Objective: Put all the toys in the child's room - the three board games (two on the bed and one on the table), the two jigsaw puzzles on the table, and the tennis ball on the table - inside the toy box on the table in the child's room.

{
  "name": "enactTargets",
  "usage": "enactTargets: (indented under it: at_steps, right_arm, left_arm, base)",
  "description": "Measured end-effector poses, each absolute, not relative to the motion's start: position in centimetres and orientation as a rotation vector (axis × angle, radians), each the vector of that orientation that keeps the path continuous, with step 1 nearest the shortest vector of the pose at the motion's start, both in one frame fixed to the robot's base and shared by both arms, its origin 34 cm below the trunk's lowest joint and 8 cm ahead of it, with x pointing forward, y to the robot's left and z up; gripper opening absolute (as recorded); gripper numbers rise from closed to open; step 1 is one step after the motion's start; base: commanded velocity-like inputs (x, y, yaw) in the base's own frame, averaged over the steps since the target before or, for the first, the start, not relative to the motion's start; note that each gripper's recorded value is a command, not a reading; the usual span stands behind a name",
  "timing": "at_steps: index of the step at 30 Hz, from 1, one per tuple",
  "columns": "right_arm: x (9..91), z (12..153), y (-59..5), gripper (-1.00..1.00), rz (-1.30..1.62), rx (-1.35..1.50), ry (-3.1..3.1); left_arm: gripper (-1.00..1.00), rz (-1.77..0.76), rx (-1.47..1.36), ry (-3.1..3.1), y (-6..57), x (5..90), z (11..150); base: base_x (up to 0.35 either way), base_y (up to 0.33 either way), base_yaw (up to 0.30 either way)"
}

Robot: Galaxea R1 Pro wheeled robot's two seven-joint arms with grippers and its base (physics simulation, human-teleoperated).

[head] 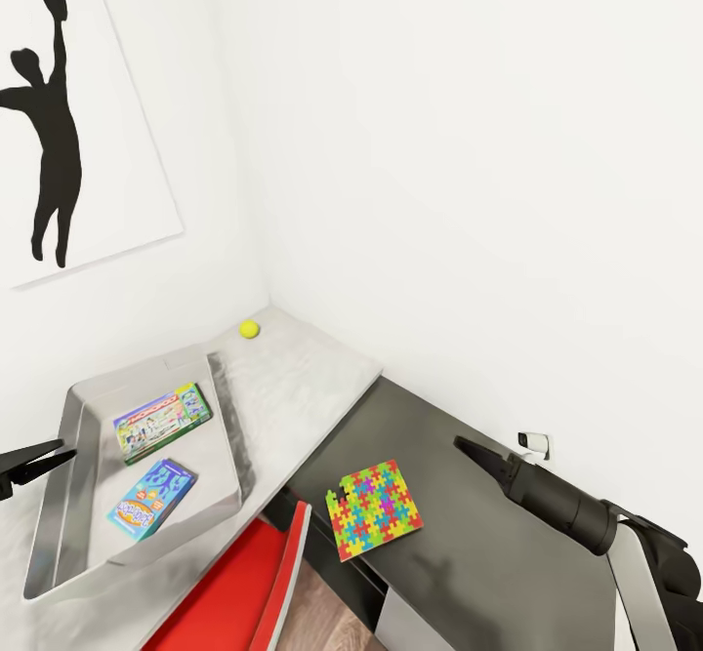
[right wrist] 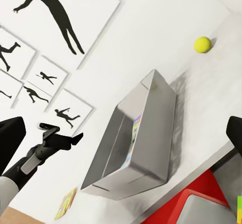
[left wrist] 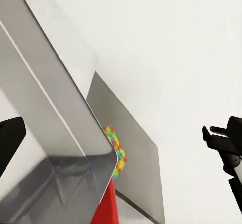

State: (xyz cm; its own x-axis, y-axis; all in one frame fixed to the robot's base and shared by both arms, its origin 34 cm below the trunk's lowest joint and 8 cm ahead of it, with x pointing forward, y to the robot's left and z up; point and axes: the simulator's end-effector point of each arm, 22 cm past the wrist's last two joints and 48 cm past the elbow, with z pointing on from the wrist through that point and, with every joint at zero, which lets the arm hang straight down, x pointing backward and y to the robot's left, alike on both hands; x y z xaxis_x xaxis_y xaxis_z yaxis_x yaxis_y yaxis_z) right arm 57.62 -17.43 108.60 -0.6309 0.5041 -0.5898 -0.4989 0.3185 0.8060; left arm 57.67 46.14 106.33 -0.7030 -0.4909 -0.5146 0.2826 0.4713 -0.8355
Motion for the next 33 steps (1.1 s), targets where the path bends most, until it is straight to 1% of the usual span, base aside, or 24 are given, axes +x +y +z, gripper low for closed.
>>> enactTargets:
  at_steps: [20,33]
  right_arm:
    - [57.4,109.8,-17.4,1.00,1.455,-0.015,1.696]
    - [57.2,110.6,-17.4,1.00,1.450,-0.027,1.683]
  left_arm:
    - [1.00,-1.291,-0.153,1.947,46.3,57.5,107.6]
    - [1.00,-1.285,-0.142,1.932,46.5,57.4,108.5]
  base:
    - [-0.004,0.000,-0.175]
    - [-0.047,-0.057,-0.187]
